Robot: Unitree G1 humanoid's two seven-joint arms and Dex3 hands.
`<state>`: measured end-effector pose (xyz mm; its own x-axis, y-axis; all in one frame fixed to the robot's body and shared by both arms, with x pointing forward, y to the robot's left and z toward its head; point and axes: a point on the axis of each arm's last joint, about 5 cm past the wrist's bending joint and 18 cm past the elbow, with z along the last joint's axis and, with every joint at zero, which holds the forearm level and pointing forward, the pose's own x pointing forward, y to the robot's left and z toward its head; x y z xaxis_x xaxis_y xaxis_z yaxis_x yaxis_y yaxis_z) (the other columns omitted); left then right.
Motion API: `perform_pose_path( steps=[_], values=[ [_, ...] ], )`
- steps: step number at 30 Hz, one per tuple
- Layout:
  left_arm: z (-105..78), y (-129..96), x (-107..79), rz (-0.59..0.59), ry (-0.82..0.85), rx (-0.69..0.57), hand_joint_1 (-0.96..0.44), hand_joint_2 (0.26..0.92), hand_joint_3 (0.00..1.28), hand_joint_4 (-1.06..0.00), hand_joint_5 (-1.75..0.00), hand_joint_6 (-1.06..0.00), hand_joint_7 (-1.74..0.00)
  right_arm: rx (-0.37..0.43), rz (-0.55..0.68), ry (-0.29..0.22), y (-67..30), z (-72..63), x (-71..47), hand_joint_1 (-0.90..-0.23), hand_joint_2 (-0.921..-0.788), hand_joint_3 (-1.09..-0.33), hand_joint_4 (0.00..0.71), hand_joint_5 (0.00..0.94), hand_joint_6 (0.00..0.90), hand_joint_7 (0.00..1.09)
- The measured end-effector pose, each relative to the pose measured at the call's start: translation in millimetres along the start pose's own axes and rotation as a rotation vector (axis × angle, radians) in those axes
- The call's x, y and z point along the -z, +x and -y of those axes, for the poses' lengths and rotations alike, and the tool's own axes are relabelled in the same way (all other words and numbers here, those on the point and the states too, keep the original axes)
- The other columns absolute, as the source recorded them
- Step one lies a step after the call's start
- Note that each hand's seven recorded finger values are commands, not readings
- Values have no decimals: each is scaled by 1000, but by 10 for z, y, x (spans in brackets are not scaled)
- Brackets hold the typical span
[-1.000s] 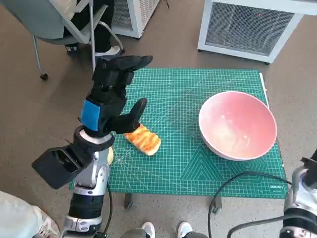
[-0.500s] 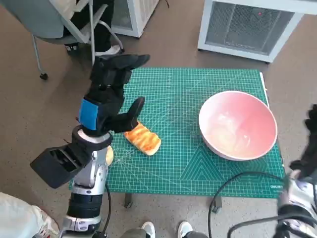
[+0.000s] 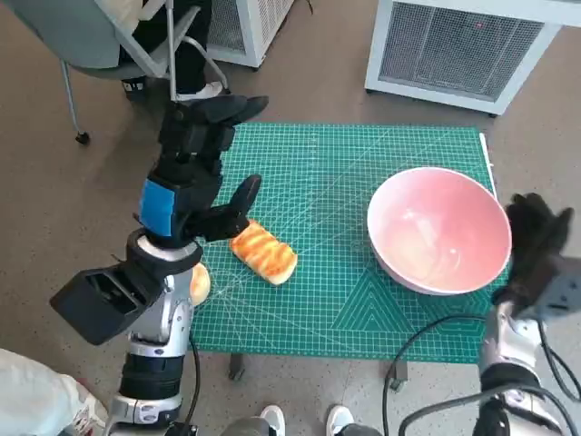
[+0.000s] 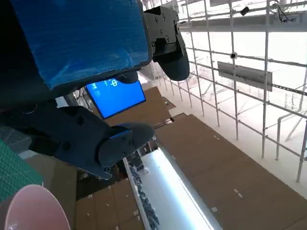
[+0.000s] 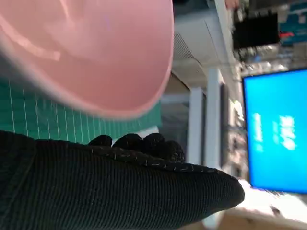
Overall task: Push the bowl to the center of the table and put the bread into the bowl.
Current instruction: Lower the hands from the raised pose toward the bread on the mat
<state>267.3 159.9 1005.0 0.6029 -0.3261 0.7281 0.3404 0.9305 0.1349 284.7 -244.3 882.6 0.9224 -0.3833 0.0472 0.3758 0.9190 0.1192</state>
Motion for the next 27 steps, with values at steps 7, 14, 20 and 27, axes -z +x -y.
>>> perform_pose_path(
  steps=[7,14,20,27],
  values=[
    [-17,-26,-11,-11,28,-3,-262,727,733,1,-902,1,-1077,-45,-30,35,27,-162,-8,-439,-921,-656,395,14,184,443],
    [-36,-26,-38,-5,47,-3,-275,731,722,1,-905,1,-1079,-83,-45,53,35,-314,-13,-424,-921,-656,377,3,176,458],
    [-50,-28,-48,-4,54,-6,-258,734,719,1,-907,1,-1082,-126,-49,63,43,-462,-33,-420,-921,-658,383,6,159,467],
    [-61,-49,-48,-11,60,-11,-258,734,717,1,-907,1,-1085,-175,-49,63,62,-614,-77,-421,-921,-654,394,10,160,490]
  ],
)
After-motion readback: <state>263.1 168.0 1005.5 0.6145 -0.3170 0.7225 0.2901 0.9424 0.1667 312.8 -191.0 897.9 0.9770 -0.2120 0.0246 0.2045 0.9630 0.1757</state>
